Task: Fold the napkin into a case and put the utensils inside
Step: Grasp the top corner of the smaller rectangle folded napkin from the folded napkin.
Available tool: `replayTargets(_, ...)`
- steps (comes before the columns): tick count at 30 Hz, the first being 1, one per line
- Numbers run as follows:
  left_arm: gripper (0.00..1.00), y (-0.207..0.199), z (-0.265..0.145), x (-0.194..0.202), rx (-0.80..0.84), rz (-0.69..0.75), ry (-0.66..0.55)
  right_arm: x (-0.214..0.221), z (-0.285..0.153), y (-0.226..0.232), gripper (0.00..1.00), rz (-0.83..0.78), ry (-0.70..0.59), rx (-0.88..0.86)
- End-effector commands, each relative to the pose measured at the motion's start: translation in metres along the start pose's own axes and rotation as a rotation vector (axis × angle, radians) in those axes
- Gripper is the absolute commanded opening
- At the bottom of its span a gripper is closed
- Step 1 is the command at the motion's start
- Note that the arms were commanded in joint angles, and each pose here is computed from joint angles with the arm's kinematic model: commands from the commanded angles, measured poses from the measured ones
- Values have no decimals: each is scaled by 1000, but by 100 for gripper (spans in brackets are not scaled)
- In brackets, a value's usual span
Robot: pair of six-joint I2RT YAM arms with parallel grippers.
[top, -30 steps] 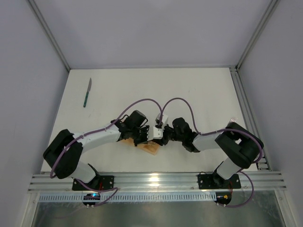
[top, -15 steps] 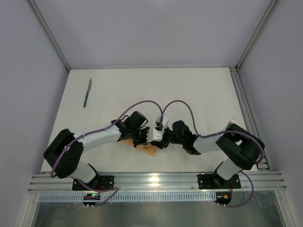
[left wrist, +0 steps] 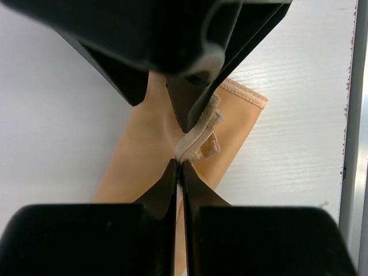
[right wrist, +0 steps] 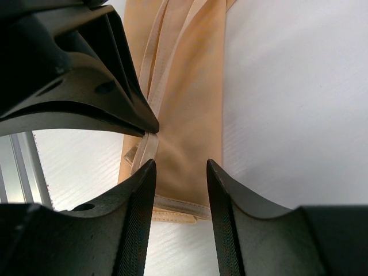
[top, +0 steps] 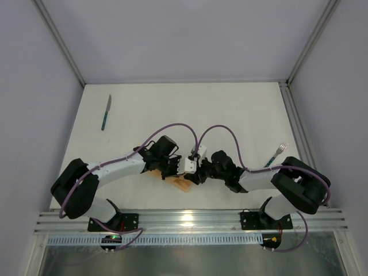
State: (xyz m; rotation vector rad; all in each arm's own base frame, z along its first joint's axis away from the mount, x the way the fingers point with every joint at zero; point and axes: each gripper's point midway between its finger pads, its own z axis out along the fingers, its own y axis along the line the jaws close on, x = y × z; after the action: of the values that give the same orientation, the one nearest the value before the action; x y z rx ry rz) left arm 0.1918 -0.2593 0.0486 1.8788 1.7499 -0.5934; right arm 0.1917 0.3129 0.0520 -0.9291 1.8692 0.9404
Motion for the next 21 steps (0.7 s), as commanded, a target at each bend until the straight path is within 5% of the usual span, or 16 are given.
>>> replayTargets(1,0,40,-18,0,-176,-171,-30,-7,2,38,45,-192,-41,-177)
replayTargets(21,0,35,-23,11,-160,-198,-23,-1,-1,43,45,-188,-83,-161)
